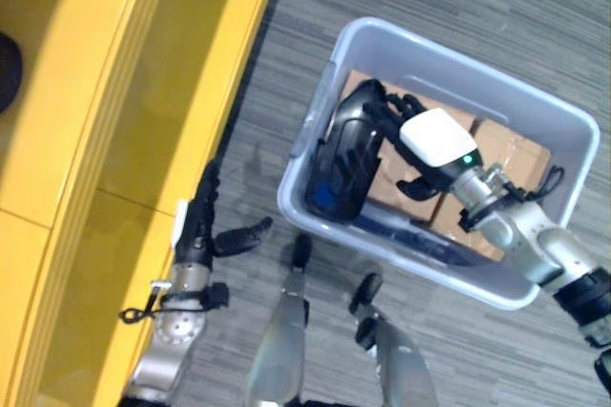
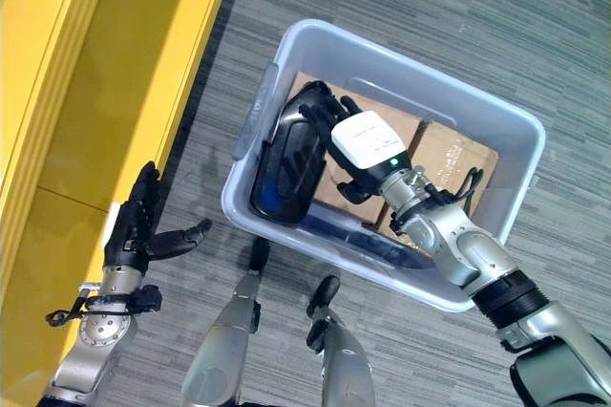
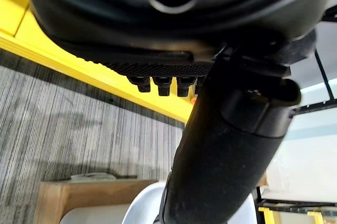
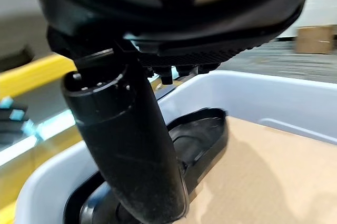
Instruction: Move parts from the plastic box to the shelf.
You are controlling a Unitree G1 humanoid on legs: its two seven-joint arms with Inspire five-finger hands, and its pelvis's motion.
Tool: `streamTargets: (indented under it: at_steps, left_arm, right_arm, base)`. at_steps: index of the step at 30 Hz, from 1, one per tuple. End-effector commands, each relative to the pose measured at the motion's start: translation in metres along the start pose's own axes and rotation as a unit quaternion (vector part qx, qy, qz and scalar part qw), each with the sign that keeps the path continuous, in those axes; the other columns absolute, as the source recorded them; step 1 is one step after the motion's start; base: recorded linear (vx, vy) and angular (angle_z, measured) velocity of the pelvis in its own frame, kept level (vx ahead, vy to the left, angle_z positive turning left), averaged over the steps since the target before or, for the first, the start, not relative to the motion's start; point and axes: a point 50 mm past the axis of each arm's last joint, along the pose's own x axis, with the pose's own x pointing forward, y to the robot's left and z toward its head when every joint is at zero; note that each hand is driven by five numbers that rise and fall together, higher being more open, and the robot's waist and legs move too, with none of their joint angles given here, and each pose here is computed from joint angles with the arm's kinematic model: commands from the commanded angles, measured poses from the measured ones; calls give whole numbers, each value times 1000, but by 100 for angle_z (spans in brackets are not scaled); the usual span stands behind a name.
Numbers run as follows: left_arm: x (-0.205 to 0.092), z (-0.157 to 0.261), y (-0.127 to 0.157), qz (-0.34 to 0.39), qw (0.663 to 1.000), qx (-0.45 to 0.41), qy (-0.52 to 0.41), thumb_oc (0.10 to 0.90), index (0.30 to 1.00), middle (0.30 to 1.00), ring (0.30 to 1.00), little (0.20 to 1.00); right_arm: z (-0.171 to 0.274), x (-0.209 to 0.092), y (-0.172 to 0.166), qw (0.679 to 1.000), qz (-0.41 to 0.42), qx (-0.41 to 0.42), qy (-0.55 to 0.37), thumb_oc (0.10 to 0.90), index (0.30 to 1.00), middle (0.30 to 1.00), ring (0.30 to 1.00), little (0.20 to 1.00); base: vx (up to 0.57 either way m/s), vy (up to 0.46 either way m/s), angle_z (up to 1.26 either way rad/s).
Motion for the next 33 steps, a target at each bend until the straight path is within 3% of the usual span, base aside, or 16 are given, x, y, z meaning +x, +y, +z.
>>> streamTargets:
  at_steps: [1, 11, 33]
  left_arm:
    - [-1, 31, 8, 14, 995, 7, -97, 900, 1000, 1000, 1000, 1000]
    - [1, 35, 5, 12, 994, 7, -107, 900, 1000, 1000, 1000, 1000]
    - [1, 34, 2, 16, 994, 3, -104, 900, 1000, 1000, 1000, 1000]
  right_arm:
    - [4, 12, -47, 990, -47, -117, -68, 900, 1000, 1000, 1000, 1000]
    - [14, 18, -53, 973, -23, -198, -115, 900, 1000, 1000, 1000, 1000]
    - [6, 26, -40, 969, 10, -226, -104, 900, 1000, 1000, 1000, 1000]
  base:
    - [-26, -9, 8]
    - [-7, -11, 4]
    - [0, 1, 1]
